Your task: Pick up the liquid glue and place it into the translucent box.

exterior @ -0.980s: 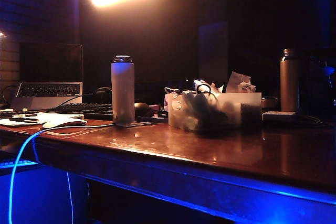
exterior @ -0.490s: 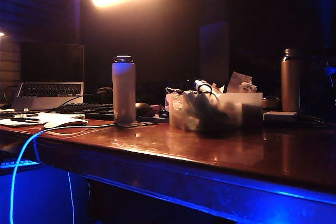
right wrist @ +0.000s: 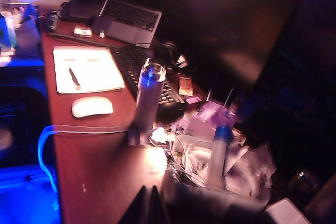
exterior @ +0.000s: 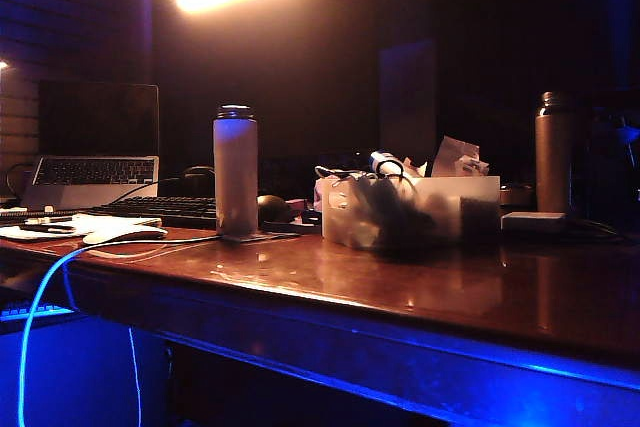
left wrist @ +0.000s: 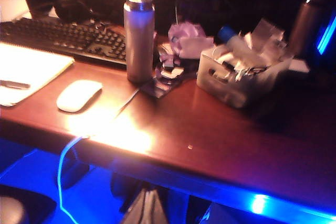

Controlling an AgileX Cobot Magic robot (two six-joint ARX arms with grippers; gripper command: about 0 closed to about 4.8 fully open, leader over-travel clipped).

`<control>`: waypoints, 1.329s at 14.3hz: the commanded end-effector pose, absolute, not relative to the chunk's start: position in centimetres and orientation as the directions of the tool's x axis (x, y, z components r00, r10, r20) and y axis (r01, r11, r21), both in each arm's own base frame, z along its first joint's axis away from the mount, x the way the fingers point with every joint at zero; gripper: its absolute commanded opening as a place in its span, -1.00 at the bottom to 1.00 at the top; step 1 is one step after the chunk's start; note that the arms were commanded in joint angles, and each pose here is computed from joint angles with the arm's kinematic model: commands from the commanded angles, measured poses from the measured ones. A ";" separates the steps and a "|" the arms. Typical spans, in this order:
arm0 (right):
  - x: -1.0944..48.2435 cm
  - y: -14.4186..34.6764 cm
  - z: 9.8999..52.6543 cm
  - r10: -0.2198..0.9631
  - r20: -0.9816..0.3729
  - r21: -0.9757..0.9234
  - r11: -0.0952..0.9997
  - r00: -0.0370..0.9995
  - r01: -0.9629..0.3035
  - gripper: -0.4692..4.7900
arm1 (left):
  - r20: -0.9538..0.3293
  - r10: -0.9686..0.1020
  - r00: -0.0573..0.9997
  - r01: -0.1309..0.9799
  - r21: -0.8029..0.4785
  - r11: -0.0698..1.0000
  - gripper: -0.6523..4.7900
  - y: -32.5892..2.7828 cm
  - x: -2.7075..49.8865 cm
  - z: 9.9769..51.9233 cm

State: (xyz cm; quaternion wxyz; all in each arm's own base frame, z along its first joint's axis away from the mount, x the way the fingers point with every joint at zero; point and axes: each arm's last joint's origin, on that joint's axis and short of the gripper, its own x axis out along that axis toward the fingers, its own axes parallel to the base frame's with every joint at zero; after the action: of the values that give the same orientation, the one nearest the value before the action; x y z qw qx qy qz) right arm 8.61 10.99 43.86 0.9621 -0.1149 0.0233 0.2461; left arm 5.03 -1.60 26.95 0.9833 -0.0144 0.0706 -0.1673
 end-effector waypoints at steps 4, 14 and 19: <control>9.4 10.9 30.4 0.547 -0.177 -0.112 0.815 0.818 -0.569 -0.83 | -0.154 -0.300 0.941 0.292 -0.073 0.954 -0.78 -2.1 7.3 23.2; 9.3 10.6 17.6 0.475 -0.375 -0.153 0.815 0.796 -0.559 -0.83 | -0.241 -0.327 0.914 0.318 -0.074 0.945 -0.78 -2.8 9.2 16.5; 8.6 9.7 13.8 0.432 -0.466 -0.129 0.830 0.772 -0.542 -0.83 | -0.293 -0.320 0.901 0.311 -0.077 0.947 -0.78 -2.7 9.2 15.6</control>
State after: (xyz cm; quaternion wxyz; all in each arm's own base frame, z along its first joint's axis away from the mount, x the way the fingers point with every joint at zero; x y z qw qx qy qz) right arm 8.60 9.71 13.94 0.9282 -0.1452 0.2147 0.2670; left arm 9.20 -2.75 15.62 0.9755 -0.0151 0.1484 -0.1614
